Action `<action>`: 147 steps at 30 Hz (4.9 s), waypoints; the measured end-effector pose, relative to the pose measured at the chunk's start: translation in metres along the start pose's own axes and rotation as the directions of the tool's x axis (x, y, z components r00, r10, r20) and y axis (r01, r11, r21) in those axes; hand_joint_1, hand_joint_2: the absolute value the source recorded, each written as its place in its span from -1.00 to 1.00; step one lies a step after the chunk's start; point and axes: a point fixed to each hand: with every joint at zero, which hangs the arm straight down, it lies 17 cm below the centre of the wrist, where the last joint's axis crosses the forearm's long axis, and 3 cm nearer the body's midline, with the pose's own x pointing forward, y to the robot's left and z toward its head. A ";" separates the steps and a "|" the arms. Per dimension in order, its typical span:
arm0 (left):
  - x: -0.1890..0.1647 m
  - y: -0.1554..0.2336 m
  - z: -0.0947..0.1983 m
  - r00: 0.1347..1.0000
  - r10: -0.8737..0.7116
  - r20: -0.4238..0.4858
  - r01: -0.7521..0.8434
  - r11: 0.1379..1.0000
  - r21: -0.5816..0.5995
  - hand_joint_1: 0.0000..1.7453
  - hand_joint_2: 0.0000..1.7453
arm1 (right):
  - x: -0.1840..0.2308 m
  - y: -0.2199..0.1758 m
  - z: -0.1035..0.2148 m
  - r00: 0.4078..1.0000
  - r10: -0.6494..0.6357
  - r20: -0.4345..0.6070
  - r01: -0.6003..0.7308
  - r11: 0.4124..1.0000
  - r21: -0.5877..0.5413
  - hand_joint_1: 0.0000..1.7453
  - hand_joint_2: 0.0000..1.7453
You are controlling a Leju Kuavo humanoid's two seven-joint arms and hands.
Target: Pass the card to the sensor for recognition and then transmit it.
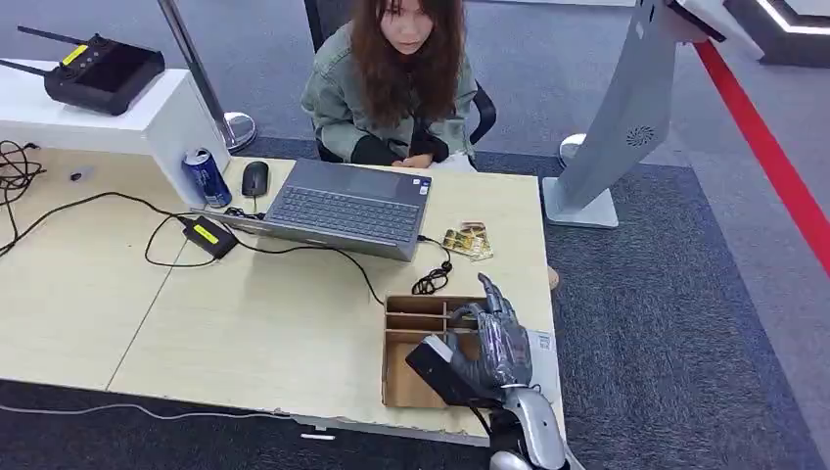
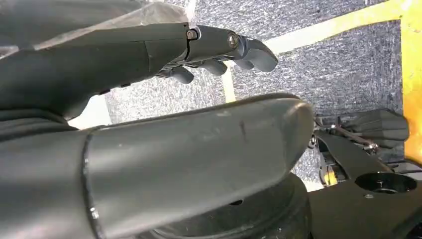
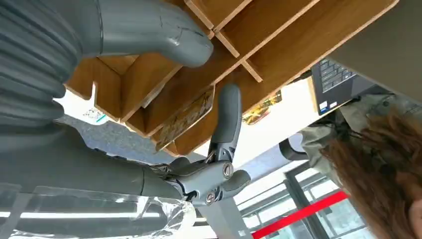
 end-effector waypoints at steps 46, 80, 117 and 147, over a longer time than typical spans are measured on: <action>-0.001 0.004 -0.001 1.000 -0.001 -0.003 0.001 1.000 0.020 -1.00 -1.00 | -0.026 -0.007 -0.003 0.997 0.053 -0.054 -0.057 0.995 -0.076 0.04 1.00; -0.018 0.066 0.013 0.992 -0.001 -0.124 0.007 0.999 0.052 -1.00 -1.00 | -0.040 -0.011 -0.005 0.995 0.086 -0.046 -0.089 0.993 -0.080 0.84 1.00; -0.023 0.187 0.052 0.978 0.045 -0.205 -0.002 0.979 0.205 -1.00 -1.00 | 0.010 -0.086 -0.020 0.994 -0.048 0.094 0.065 0.980 -0.189 0.64 1.00; -0.001 -0.017 -0.001 1.000 0.005 -0.017 -0.005 1.000 -0.023 -1.00 -1.00 | 0.134 -0.366 -0.028 0.923 -0.077 0.378 0.301 0.757 -0.580 1.00 1.00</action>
